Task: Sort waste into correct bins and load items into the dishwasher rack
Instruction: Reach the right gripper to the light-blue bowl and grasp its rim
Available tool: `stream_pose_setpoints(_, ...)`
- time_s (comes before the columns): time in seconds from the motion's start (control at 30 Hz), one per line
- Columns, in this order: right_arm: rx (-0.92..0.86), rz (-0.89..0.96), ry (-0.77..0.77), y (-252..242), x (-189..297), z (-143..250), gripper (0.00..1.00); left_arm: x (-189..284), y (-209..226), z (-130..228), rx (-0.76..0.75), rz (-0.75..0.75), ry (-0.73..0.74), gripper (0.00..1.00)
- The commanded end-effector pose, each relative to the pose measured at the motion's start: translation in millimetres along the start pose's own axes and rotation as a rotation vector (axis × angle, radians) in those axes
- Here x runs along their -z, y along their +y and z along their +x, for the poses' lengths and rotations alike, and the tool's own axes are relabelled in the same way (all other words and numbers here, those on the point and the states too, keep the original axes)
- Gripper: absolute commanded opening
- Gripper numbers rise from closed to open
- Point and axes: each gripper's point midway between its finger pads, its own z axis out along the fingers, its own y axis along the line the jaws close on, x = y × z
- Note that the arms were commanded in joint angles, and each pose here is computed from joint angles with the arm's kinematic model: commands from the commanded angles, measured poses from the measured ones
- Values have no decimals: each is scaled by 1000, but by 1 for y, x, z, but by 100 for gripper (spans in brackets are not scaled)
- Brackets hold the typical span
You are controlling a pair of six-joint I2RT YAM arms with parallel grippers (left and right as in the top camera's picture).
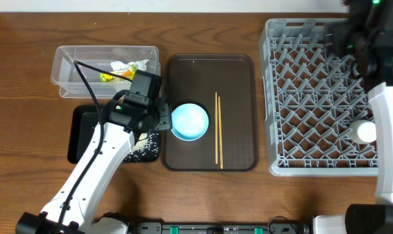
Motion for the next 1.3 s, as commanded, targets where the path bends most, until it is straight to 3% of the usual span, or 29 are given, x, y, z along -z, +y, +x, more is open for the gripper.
stream_pose_setpoints(0.0, -74, -365, 30, 86, -5, 4, 74, 1, 21, -2, 45, -73, -2, 58)
stream_pose_setpoints(0.37, 24, -590, 357, 223, -32, 74, 68, 7, 93, 9, 311, -179, 75, 58)
stream_pose_setpoints(0.63, 6, -633, 614, 297, -66, 142, 49, 8, 104, 12, 345, -194, 86, 58)
stream_pose_setpoints(0.9, 57, -646, 766, 339, -77, 195, 45, 8, 104, 12, 345, -194, 85, 58)
stream_pose_setpoints(1.03, 52, -628, 773, 345, -79, 199, 24, 8, 104, 12, 345, -194, 85, 58)
stream_pose_setpoints(1.27, 33, -553, 786, 338, -85, 203, 27, 8, 104, 12, 345, -194, 85, 58)
